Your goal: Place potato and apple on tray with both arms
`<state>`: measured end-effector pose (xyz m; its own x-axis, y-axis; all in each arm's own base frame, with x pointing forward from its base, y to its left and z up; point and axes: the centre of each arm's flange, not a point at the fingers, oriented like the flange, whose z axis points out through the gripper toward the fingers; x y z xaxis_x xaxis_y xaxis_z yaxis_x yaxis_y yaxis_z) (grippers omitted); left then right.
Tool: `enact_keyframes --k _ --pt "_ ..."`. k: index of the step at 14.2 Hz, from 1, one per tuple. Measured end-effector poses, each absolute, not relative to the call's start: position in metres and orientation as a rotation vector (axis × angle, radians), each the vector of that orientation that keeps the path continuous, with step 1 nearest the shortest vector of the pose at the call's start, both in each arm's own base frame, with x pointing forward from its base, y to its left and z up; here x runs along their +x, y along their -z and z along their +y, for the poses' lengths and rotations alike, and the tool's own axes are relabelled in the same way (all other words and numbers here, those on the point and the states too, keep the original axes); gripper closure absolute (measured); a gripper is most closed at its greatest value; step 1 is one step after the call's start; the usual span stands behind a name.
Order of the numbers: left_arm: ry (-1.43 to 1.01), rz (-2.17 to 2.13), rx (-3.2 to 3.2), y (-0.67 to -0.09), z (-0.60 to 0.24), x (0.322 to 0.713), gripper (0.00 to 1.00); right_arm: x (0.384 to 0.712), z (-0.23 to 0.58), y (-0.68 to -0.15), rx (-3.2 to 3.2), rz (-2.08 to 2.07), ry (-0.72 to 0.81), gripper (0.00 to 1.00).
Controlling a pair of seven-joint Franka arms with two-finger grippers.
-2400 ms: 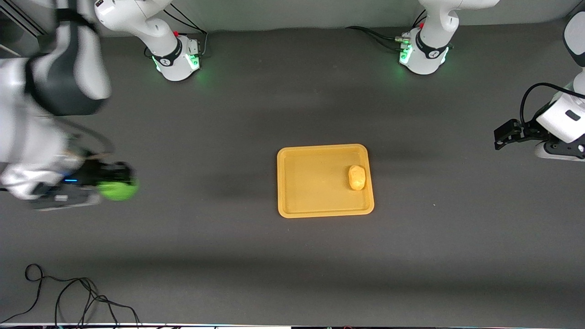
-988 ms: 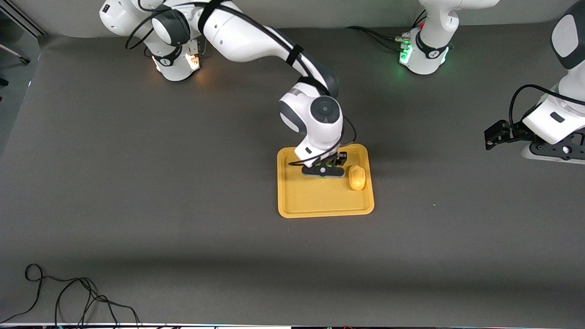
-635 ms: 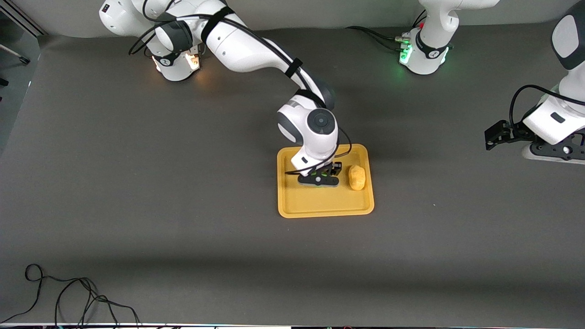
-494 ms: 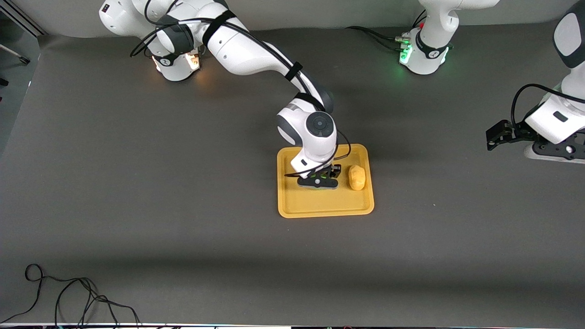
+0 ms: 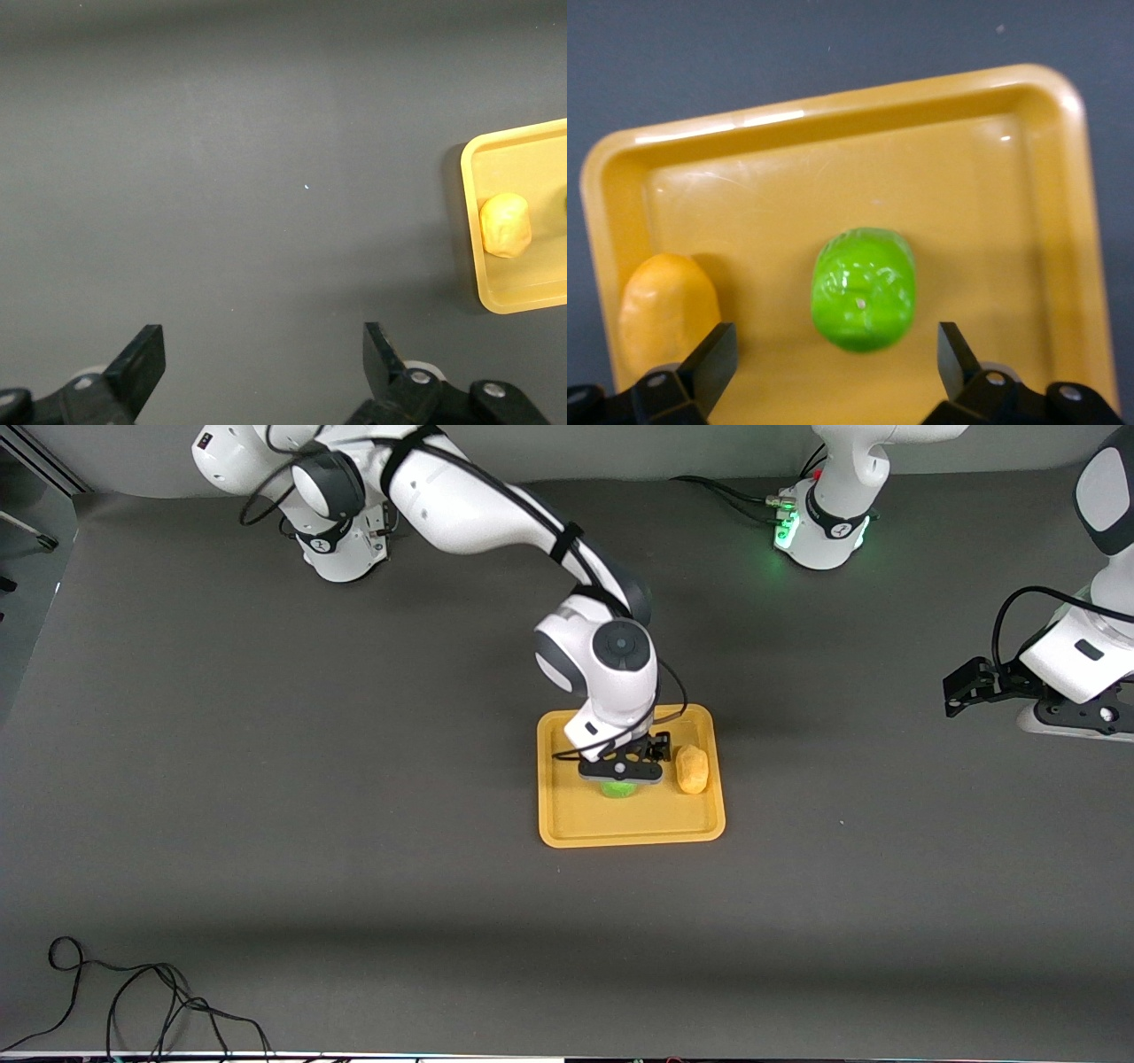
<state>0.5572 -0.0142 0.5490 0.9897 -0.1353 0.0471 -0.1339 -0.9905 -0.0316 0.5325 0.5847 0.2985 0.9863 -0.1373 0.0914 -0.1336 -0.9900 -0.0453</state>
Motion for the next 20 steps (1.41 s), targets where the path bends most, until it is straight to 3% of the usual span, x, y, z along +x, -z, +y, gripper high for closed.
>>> enact_keyframes --k 5,8,14,20 --pt "0.064 0.194 -3.107 -0.549 -0.016 0.557 0.0 0.543 0.502 -0.498 -3.076 0.3 0.058 0.0" --pt "0.058 0.191 -3.107 -0.547 -0.014 0.559 0.0 0.541 0.434 -0.573 -3.1 0.232 -0.012 0.0" --pt "0.056 0.186 -3.107 -0.546 -0.013 0.559 0.0 0.563 0.278 -0.617 -3.15 0.206 -0.043 0.0" --pt "0.053 0.183 -3.11 -0.545 -0.014 0.56 0.0 0.571 0.082 -0.627 -3.106 0.198 -0.108 0.0"
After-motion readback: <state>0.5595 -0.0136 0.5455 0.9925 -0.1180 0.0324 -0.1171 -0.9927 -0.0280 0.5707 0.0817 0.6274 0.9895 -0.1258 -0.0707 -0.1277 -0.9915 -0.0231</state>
